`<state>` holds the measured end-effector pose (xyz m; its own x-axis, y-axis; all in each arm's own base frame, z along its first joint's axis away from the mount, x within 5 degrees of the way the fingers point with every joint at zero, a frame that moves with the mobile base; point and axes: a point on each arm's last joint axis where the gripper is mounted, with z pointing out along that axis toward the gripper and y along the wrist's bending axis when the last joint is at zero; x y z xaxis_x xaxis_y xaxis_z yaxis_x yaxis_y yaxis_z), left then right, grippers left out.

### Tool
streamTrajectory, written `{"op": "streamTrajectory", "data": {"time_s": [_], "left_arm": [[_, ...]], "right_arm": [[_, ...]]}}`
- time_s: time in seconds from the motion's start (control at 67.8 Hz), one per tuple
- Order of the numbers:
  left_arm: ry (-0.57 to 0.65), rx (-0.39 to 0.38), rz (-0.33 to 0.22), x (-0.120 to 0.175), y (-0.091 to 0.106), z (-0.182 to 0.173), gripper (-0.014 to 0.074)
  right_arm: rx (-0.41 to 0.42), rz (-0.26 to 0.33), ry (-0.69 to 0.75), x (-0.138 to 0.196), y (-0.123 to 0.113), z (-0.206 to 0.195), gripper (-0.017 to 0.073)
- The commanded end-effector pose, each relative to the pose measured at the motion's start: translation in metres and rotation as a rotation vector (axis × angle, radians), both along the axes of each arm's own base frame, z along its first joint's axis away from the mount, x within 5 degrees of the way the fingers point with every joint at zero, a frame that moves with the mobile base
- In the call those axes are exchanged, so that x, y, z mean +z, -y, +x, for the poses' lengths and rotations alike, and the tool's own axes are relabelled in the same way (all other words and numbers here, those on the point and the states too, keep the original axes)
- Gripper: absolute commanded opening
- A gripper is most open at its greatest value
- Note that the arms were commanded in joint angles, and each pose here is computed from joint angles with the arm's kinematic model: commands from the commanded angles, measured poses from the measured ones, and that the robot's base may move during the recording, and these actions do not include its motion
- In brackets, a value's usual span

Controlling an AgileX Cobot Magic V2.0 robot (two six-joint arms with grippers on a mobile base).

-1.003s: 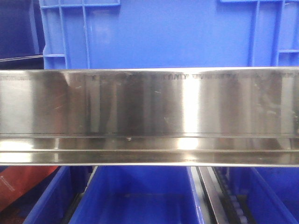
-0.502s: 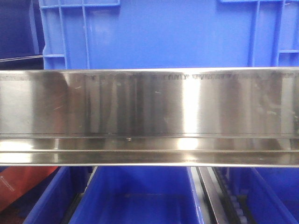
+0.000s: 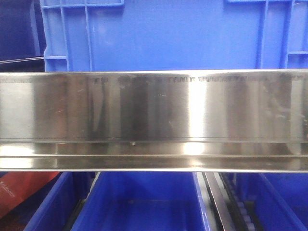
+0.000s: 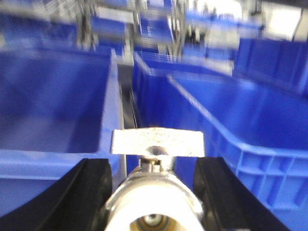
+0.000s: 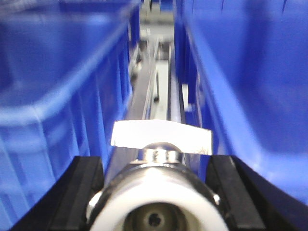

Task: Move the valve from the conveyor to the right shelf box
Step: 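Lower both held valves down into the blue bins on the shelf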

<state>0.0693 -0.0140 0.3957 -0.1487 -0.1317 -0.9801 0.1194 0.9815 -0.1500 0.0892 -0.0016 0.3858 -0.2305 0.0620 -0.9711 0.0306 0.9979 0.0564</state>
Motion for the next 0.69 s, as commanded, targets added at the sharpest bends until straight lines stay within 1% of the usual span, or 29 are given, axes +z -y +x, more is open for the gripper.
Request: {"op": "streamTrajectory", "data": {"time_s": [0.0,0.089,0.118,0.192,0.28,0.354,0.443,0.487,0.546,0.561,0.649,0.679], "left_arm": [[-0.006,-0.016,-0.029,0.017,0.001,0.014,-0.0111],[-0.047,-0.037,-0.015,0.028,0.001,0.032,-0.0111],[-0.056,-0.051,0.006,0.032,0.002,0.038,-0.0111],[-0.07,-0.087,0.036,0.042,0.004,0.054,-0.0111],[-0.066,-0.136,0.028,0.056,0.008,0.071,-0.0111],[-0.063,-0.174,0.031,0.066,0.013,0.084,-0.0111],[-0.061,-0.238,0.064,0.077,0.025,0.1,-0.0111],[-0.055,-0.272,0.104,0.082,0.033,0.107,-0.0111],[-0.064,-0.304,0.132,0.085,0.043,0.118,-0.0111],[-0.061,-0.319,0.133,0.087,0.047,0.12,-0.0111],[-0.093,-0.348,0.123,0.089,0.064,0.136,-0.0111],[-0.09,-0.358,0.137,0.092,0.07,0.139,-0.0111]], "right_arm": [[-0.007,-0.009,0.142,0.029,0.001,0.001,-0.0162],[-0.005,-0.003,0.148,0.039,0.001,0.007,-0.0162],[-0.003,0.003,0.153,0.043,0.001,0.009,-0.0162],[0.005,0.02,0.155,0.052,0.001,0.017,-0.0162],[0.032,0.043,0.159,0.063,-0.002,0.027,-0.0162],[0.068,0.046,0.158,0.072,-0.005,0.038,-0.0162],[0.13,0.051,0.147,0.081,-0.014,0.053,-0.0162],[0.163,0.053,0.145,0.085,-0.019,0.06,-0.0162],[0.206,0.057,0.136,0.09,-0.026,0.072,-0.0162],[0.216,0.057,0.133,0.091,-0.029,0.074,-0.0162],[0.27,0.061,0.114,0.095,-0.041,0.093,-0.0162],[0.288,0.062,0.111,0.097,-0.045,0.098,-0.0162]]}}
